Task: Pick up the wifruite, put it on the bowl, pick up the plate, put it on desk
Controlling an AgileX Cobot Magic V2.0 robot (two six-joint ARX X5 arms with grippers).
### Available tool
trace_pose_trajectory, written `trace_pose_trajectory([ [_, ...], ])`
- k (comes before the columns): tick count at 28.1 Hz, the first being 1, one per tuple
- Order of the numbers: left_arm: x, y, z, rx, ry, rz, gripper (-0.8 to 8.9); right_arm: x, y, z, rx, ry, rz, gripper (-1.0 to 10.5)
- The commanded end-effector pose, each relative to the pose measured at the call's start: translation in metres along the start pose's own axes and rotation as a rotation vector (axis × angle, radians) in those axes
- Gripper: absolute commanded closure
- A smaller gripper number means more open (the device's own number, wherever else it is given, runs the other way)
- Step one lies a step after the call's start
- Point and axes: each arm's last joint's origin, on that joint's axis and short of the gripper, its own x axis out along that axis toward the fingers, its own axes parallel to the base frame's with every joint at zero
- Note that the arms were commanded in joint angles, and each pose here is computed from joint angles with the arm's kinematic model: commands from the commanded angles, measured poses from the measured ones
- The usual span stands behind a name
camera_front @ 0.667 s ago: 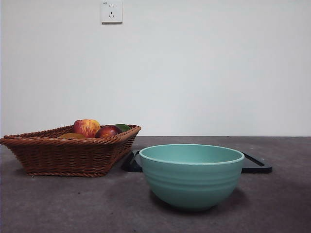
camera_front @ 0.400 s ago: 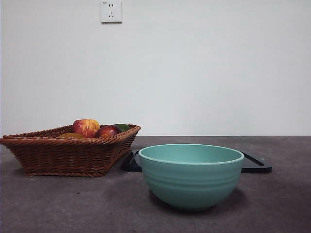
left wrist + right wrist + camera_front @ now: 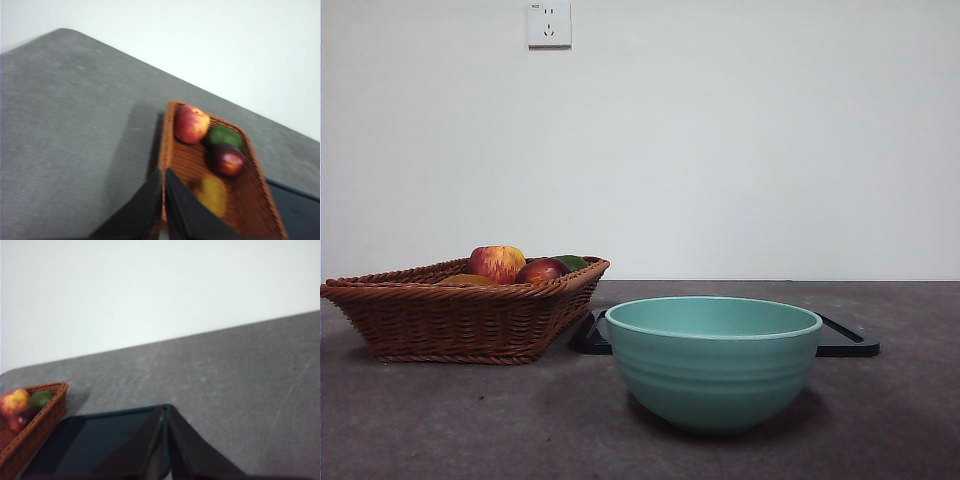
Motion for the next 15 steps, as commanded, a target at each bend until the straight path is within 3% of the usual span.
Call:
trace_pose_trajectory([
  [1, -0.005, -0.010, 0.018, 0.064, 0.024, -0.048, 8.03, -0.003, 0.008, 0.020, -0.045, 0.031, 0.035, 9.4],
  [15, 0.010, -0.042, 0.075, 0.221, 0.377, -0.264, 8.04, 0.016, 0.035, 0.092, -0.145, 0.447, 0.207, 9.4],
])
